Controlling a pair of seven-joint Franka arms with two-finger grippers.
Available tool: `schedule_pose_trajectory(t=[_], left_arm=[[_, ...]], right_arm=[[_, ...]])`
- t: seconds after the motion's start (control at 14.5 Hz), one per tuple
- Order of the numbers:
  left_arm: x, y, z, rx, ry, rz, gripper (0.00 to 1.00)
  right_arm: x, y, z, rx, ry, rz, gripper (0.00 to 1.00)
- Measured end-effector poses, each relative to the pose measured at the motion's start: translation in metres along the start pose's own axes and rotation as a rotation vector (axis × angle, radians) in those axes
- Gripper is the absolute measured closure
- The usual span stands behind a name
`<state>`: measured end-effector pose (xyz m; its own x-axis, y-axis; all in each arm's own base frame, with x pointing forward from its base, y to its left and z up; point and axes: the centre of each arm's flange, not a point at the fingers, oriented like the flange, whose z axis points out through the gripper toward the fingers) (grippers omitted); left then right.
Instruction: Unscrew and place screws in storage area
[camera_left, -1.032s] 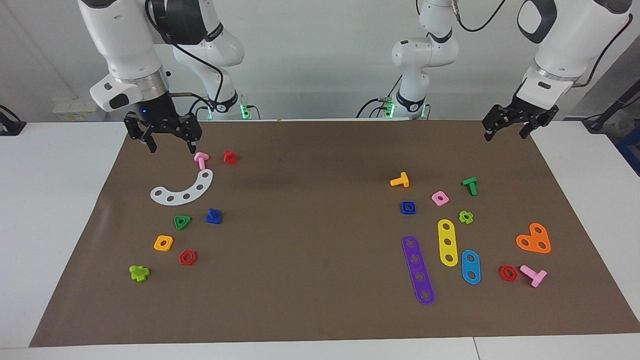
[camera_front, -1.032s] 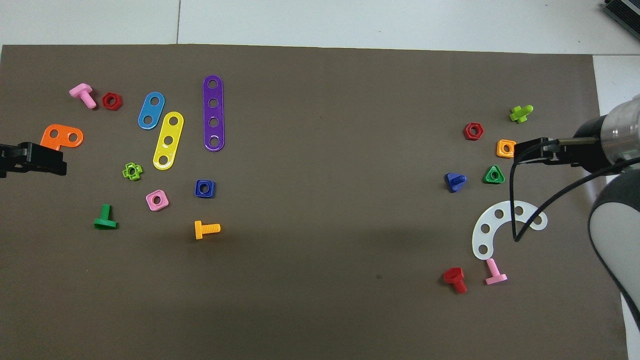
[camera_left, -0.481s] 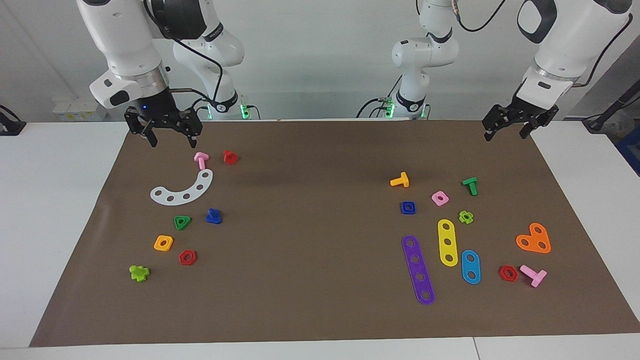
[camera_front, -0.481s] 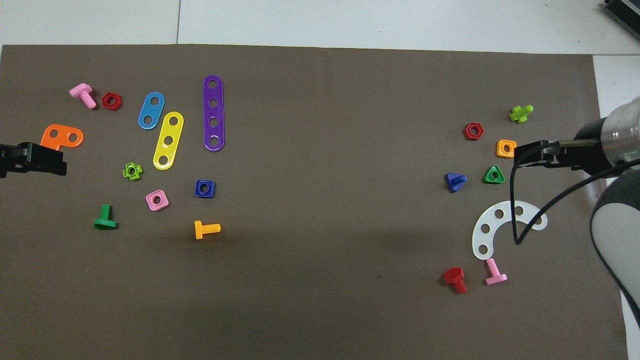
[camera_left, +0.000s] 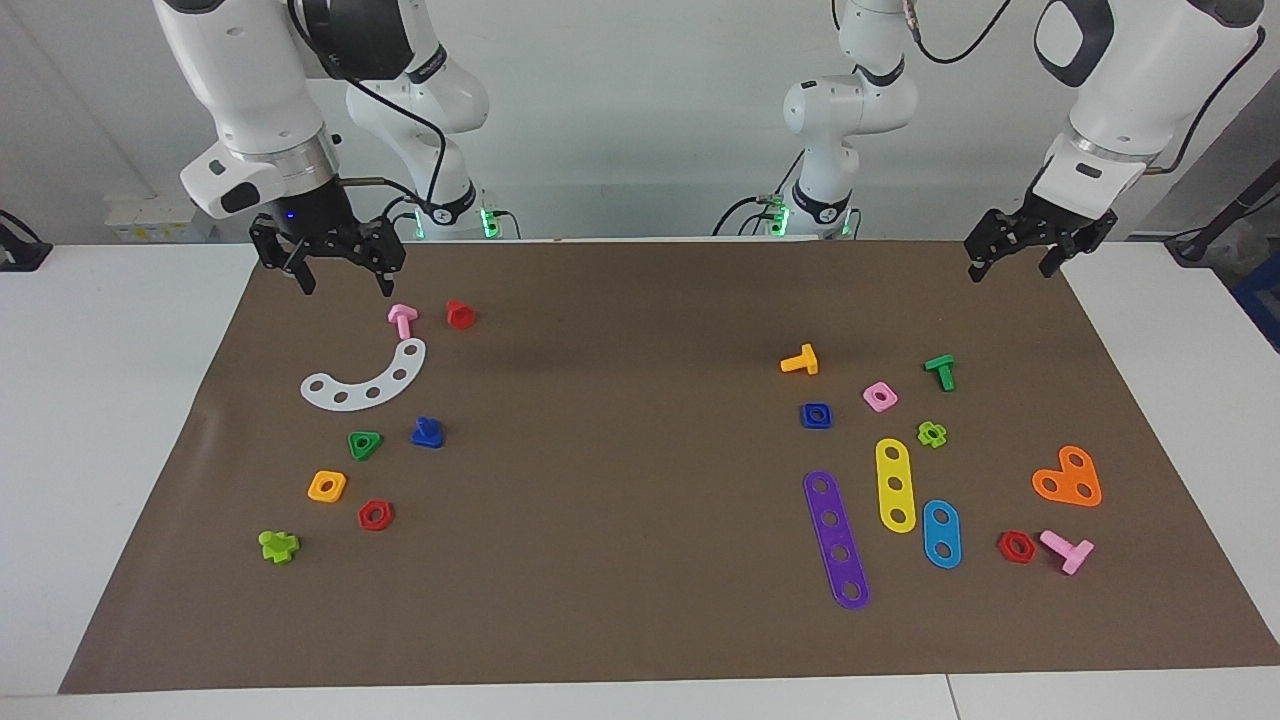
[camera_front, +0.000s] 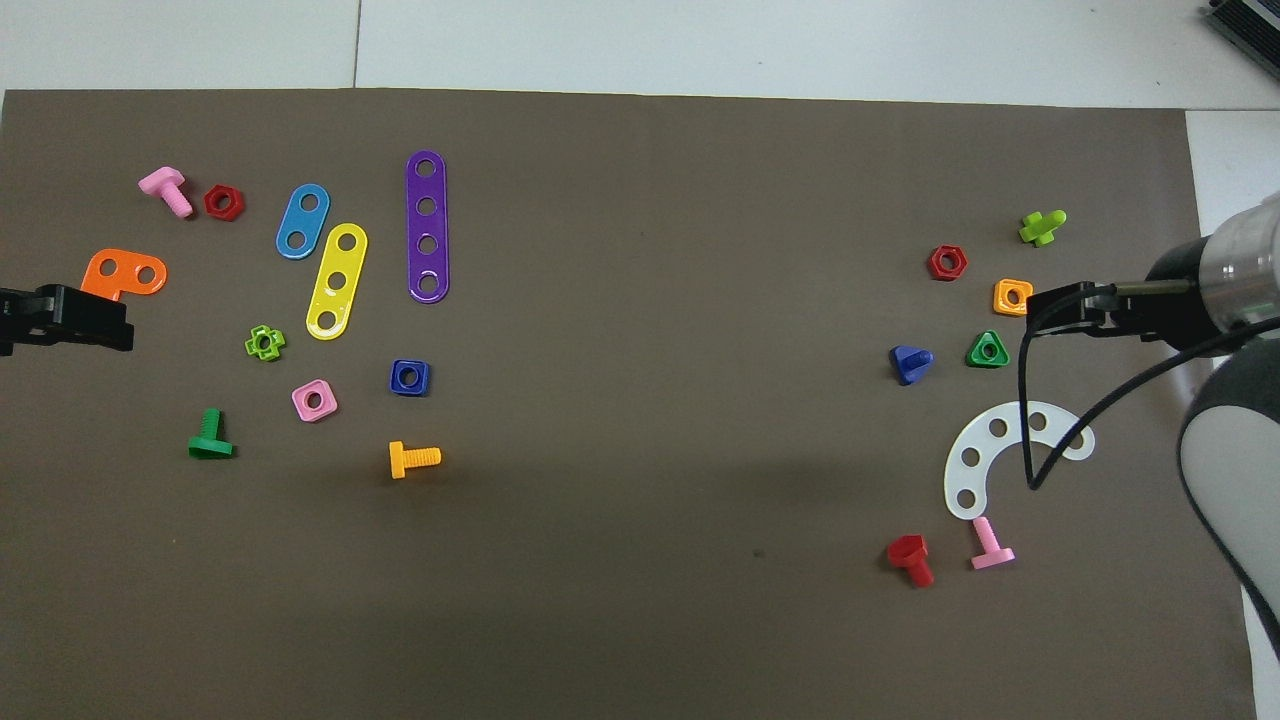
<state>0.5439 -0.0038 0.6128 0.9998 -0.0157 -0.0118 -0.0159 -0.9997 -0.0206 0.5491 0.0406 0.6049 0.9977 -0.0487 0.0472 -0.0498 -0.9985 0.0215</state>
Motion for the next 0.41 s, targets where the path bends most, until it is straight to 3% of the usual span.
schedule_pose_trajectory(t=[0.41], left_arm=[[0.0, 0.0, 0.0, 0.0, 0.0, 0.0, 0.0]], right_arm=[[-0.0032, -0.002, 0.0051, -0.001, -0.023, -0.004, 0.0]])
